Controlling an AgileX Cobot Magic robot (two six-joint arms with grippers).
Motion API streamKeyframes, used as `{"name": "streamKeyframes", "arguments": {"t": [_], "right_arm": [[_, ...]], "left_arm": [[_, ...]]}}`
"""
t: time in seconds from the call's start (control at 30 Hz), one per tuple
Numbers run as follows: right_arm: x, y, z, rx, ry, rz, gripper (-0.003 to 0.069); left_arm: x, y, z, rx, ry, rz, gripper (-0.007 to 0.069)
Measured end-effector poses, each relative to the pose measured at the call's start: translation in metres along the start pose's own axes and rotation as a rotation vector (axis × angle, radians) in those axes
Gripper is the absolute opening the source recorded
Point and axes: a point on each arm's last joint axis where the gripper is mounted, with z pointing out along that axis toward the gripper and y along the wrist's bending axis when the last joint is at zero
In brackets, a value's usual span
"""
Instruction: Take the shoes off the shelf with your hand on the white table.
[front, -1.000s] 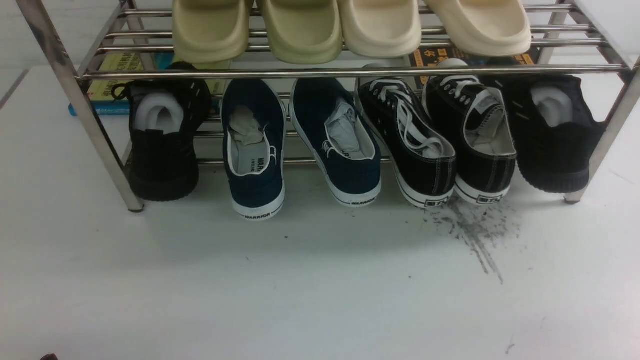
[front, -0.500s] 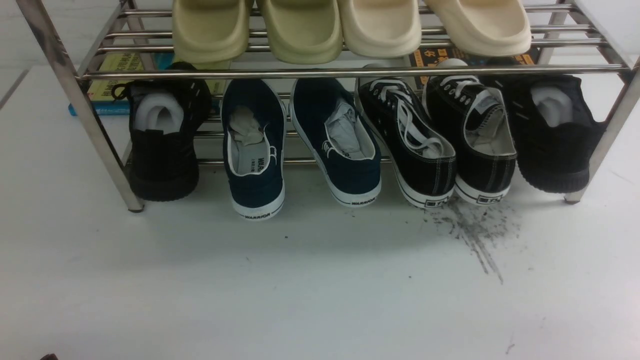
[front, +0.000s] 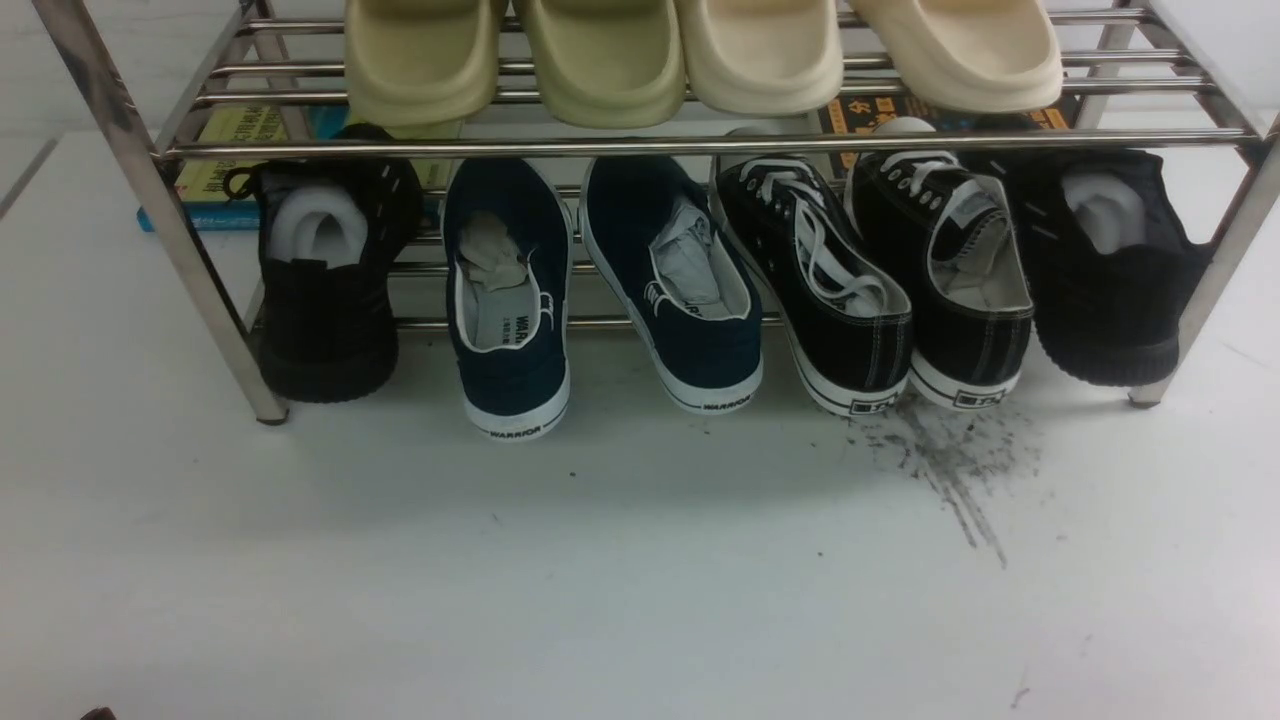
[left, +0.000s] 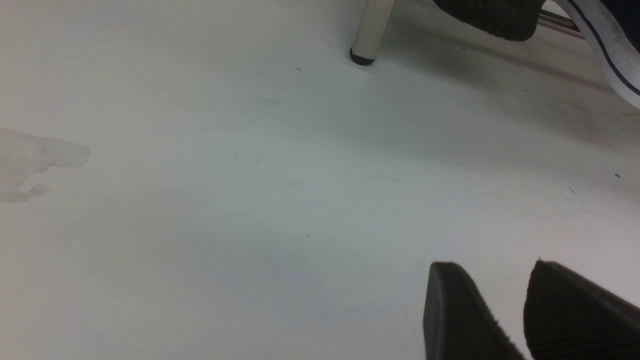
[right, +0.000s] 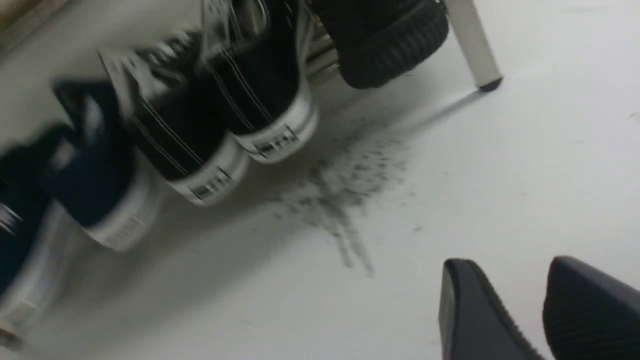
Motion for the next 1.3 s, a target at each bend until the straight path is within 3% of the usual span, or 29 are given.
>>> {"name": "streamKeyframes", "arguments": {"t": [0.17, 0.33, 0.47, 0.6, 0.63, 0.73, 1.0, 1.13, 1.3], "right_arm": [[-0.001, 0.004, 0.0, -0.044, -0.012, 0.174, 0.024], [-0.001, 0.005, 0.0, -0.052, -0.007, 0.195, 0.024], [-0.006, 0.013, -0.004, -0.066, 0.011, 0.072, 0.0217], [-0.033, 0.041, -0.015, -0.107, -0.022, -0.142, 0.0116], [-0.047, 0.055, -0.017, -0.093, 0.006, -0.251, 0.0047], [-0.067, 0.075, -0.013, -0.044, 0.11, -0.387, -0.001], [-0.092, 0.094, 0.037, 0.144, 0.575, -0.495, 0.0003], [-0.091, 0.095, 0.069, 0.137, 0.711, -0.498, 0.001], [-0.089, 0.105, 0.121, 0.053, 0.85, -0.496, 0.0067]], "left_arm": [[0.0, 0.0, 0.0, 0.0, 0.0, 0.0, 0.0242], [0.0, 0.0, 0.0, 0.0, 0.0, 0.0, 0.0242], [0.0, 0.0, 0.0, 0.0, 0.0, 0.0, 0.0242], [0.0, 0.0, 0.0, 0.0, 0.0, 0.0, 0.0242], [0.0, 0.0, 0.0, 0.0, 0.0, 0.0, 0.0242], [0.0, 0.0, 0.0, 0.0, 0.0, 0.0, 0.0242], [0.0, 0.0, 0.0, 0.0, 0.0, 0.0, 0.0242], [0.0, 0.0, 0.0, 0.0, 0.0, 0.0, 0.0242], [0.0, 0.0, 0.0, 0.0, 0.0, 0.0, 0.0242]]}}
